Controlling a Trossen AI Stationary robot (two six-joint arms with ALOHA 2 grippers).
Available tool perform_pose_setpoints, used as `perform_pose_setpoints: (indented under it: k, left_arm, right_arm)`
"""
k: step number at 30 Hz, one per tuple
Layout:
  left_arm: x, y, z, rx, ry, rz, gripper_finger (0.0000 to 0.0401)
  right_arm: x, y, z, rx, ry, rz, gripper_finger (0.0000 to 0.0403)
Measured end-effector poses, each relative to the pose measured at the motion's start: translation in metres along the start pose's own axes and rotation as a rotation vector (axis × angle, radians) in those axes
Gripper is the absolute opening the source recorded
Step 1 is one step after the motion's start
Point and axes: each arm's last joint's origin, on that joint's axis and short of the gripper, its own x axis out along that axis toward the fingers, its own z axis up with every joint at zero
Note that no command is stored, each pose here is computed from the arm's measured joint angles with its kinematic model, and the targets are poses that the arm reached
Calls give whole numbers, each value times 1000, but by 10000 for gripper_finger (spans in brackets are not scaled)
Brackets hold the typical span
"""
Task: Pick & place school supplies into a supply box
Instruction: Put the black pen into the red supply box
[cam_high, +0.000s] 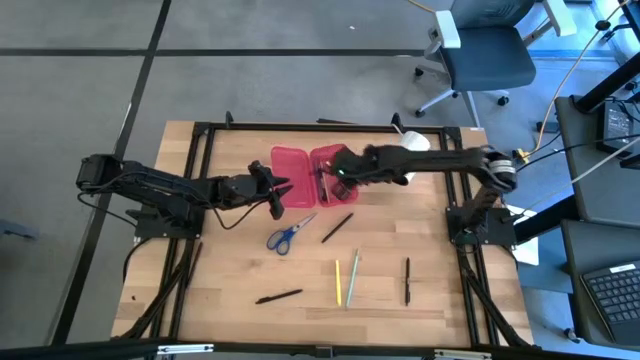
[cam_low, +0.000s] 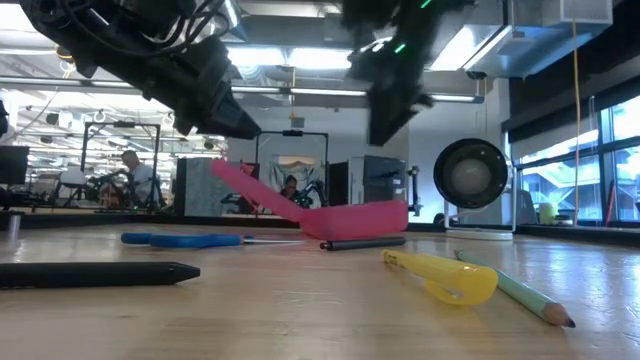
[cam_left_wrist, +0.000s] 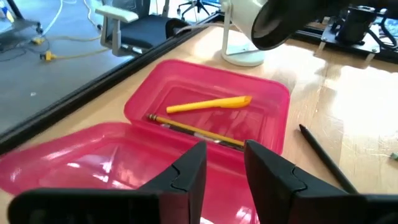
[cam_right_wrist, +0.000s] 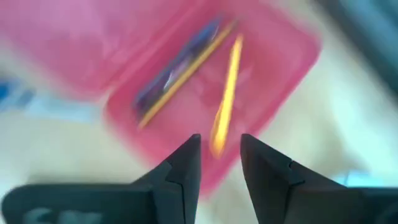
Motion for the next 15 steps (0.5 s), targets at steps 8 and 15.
perform_pose_setpoints:
  k: [8, 15]
  left_arm:
    - [-2, -4, -1, -18, -4, -9, 100]
    - [-3, -8, 0, -27, -18, -38, 100]
  right_arm:
    - [-54, 28, -90, 127, 240, 99, 115]
    - [-69, 55, -165, 375, 481, 112, 115]
